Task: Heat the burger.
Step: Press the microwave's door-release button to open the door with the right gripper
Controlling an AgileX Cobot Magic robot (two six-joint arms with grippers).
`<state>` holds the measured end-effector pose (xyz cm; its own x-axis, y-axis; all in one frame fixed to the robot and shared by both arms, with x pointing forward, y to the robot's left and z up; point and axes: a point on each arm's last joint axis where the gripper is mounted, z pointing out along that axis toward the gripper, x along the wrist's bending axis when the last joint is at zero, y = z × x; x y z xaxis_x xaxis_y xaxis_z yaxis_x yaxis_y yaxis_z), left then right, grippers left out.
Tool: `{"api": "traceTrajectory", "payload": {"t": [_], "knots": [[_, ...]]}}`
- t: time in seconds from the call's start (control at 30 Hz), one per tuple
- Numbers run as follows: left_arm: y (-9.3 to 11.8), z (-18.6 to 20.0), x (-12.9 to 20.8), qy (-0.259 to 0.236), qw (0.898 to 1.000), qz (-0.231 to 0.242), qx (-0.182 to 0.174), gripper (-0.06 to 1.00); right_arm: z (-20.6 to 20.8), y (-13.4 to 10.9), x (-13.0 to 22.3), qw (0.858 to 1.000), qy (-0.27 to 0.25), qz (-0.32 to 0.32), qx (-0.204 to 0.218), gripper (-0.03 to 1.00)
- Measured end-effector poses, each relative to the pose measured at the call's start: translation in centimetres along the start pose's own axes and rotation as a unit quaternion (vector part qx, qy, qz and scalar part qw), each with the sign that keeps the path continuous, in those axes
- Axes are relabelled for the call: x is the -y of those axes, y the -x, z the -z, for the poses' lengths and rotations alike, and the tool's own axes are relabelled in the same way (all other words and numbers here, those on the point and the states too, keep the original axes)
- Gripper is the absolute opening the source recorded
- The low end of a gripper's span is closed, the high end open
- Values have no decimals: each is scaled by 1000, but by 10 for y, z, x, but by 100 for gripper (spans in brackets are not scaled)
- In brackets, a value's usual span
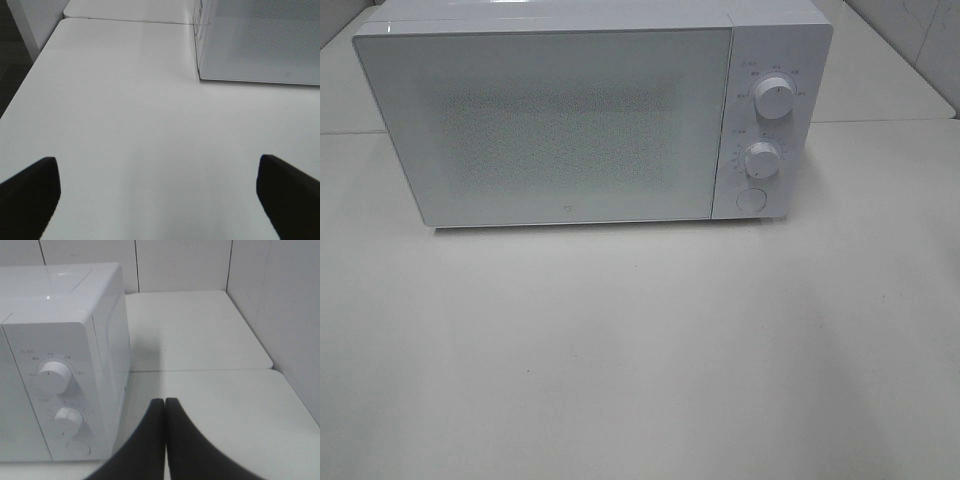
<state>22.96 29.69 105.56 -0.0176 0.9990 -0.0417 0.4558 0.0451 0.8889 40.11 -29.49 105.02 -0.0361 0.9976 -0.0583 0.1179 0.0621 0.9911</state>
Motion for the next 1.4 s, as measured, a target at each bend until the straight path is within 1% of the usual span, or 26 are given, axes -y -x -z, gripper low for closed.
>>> {"api": "traceTrajectory", "payload": {"t": [0.07, 0.2, 0.4, 0.63, 0.7, 0.73, 0.77, 0.8, 0.83, 0.87, 0.9, 0.93, 0.97, 1.0, 1.03, 1.07, 1.1, 1.13, 1.17, 1.2, 1.23, 1.27, 1.3, 1.33, 1.37, 1.4], "knots": [[0, 0, 0, 0, 1000, 0, 0, 99, -13, -1, 5, 1000, 31, -1, -3, 2], [0, 0, 0, 0, 1000, 0, 0, 99, -24, -3, 14, 999, 52, 1, -9, 2], [0, 0, 0, 0, 1000, 0, 0, 99, -43, -6, 37, 998, 56, -2, -20, 2], [0, 0, 0, 0, 1000, 0, 0, 99, -66, -14, 63, 994, 39, -79, -64, 2], [0, 0, 0, 0, 1000, 0, 0, 99, -74, -18, 74, 987, 32, -131, -85, 2], [0, 0, 0, 0, 1000, 0, 0, 99, -74, -18, 74, 987, 32, -131, -85, 2], [0, 0, 0, 0, 1000, 0, 0, 99, -78, -22, 82, 981, 23, -168, -94, 2], [0, 0, 0, 0, 1000, 0, 0, 99, -78, -22, 82, 981, 23, -168, -94, 2], [0, 0, 0, 0, 1000, 0, 0, 99, -79, -24, 85, 977, 19, -188, -100, 2], [0, 0, 0, 0, 1000, 0, 0, 99, -82, -32, 93, 966, 6, -233, -114, 2], [0, 0, 0, 0, 1000, 0, 0, 99, -82, -32, 93, 966, 6, -233, -114, 2], [0, 0, 0, 0, 1000, 0, 0, 99, -83, -37, 96, 960, -2, -252, -121, 2], [0, 0, 0, 0, 1000, 0, 0, 99, -84, -46, 102, 946, -16, -298, -128, 2], [0, 0, 0, 0, 1000, 0, 0, 99, -84, -46, 102, 946, -16, -298, -128, 2], [0, 0, 0, 0, 1000, 0, 0, 99, -86, -54, 108, 928, -33, -350, -122, 2], [0, 0, 0, 0, 1000, 0, 0, 99, -86, -56, 111, 919, -40, -374, -116, 2], [0, 0, 0, 0, 1000, 0, 0, 99, -86, -56, 111, 919, -40, -374, -116, 2], [0, 0, 0, 0, 1000, 0, 0, 99, -87, -61, 116, 904, -53, -411, -104, 2], [0, 0, 0, 0, 1000, 0, 0, 99, -87, -61, 116, 904, -53, -411, -104, 2], [0, 0, 0, 0, 1000, 0, 0, 99, -87, -64, 121, 889, -65, -443, -96, 2], [0, 0, 0, 0, 1000, 0, 0, 99, -87, -64, 121, 889, -65, -443, -96, 2], [0, 0, 0, 0, 1000, 0, 0, 99, -88, -65, 123, 883, -69, -454, -93, 2], [0, 0, 0, 0, 1000, 0, 0, 99, -88, -67, 125, 866, -77, -486, -89, 2], [0, 0, 0, 0, 1000, 0, 0, 99, -88, -67, 125, 866, -77, -486, -89, 2], [0, 0, 0, 0, 1000, 0, 0, 99, -88, -68, 126, 847, -83, -519, -85, 2], [0, 0, 0, 0, 1000, 0, 0, 99, -87, -68, 126, 838, -84, -532, -84, 2]]}}
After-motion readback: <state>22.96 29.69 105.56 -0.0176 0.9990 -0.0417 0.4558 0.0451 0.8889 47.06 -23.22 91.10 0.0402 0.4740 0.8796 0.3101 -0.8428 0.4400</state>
